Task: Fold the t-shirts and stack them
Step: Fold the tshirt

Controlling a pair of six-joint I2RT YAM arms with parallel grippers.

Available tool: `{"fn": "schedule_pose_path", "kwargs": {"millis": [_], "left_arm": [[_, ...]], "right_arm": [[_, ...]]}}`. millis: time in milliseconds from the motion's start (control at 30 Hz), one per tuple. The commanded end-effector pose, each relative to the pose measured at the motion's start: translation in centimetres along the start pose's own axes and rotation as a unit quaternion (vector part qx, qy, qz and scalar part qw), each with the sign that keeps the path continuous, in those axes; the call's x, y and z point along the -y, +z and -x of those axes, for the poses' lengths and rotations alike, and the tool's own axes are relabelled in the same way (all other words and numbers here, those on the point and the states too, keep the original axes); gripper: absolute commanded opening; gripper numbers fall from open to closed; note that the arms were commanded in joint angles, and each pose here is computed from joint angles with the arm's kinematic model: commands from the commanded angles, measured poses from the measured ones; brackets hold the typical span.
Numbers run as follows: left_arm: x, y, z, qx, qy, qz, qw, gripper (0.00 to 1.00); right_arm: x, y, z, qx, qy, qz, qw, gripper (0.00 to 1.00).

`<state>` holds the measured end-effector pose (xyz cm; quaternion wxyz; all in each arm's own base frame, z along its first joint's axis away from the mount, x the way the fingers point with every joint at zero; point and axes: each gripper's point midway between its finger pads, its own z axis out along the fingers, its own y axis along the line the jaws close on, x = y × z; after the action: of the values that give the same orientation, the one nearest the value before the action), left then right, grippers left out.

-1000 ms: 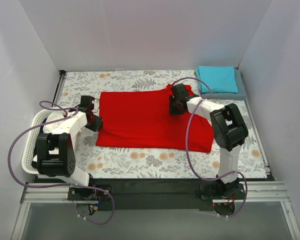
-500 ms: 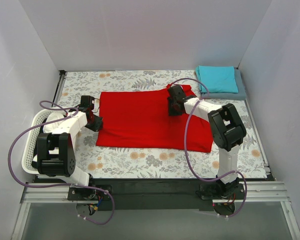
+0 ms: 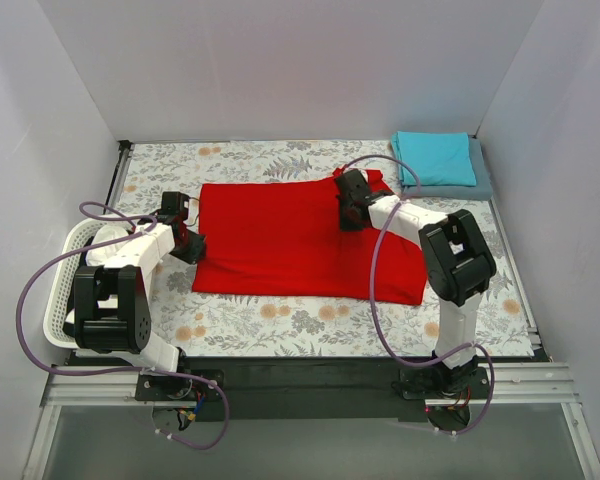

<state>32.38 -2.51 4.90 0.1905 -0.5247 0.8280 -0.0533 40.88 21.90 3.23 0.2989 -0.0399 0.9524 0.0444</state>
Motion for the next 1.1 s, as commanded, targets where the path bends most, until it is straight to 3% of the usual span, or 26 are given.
{"fn": "schedule_pose_path", "kwargs": {"millis": [0, 267, 1067], "left_arm": [[0.0, -0.5, 0.4, 0.006, 0.000, -0.008, 1.000, 0.00], [-0.2, -0.9, 0.4, 0.008, 0.000, -0.010, 1.000, 0.00], [-0.8, -0.9, 2.2, 0.020, -0.025, -0.007, 0.999, 0.00]], "right_arm": [[0.9, -3.8, 3.3, 0.055, 0.015, -0.017, 0.998, 0.01], [1.7, -6.5, 5.1, 0.092, 0.027, -0.027, 0.995, 0.01], [2.8, -5.7, 6.6, 0.098, 0.027, -0.042, 0.994, 0.01]]}}
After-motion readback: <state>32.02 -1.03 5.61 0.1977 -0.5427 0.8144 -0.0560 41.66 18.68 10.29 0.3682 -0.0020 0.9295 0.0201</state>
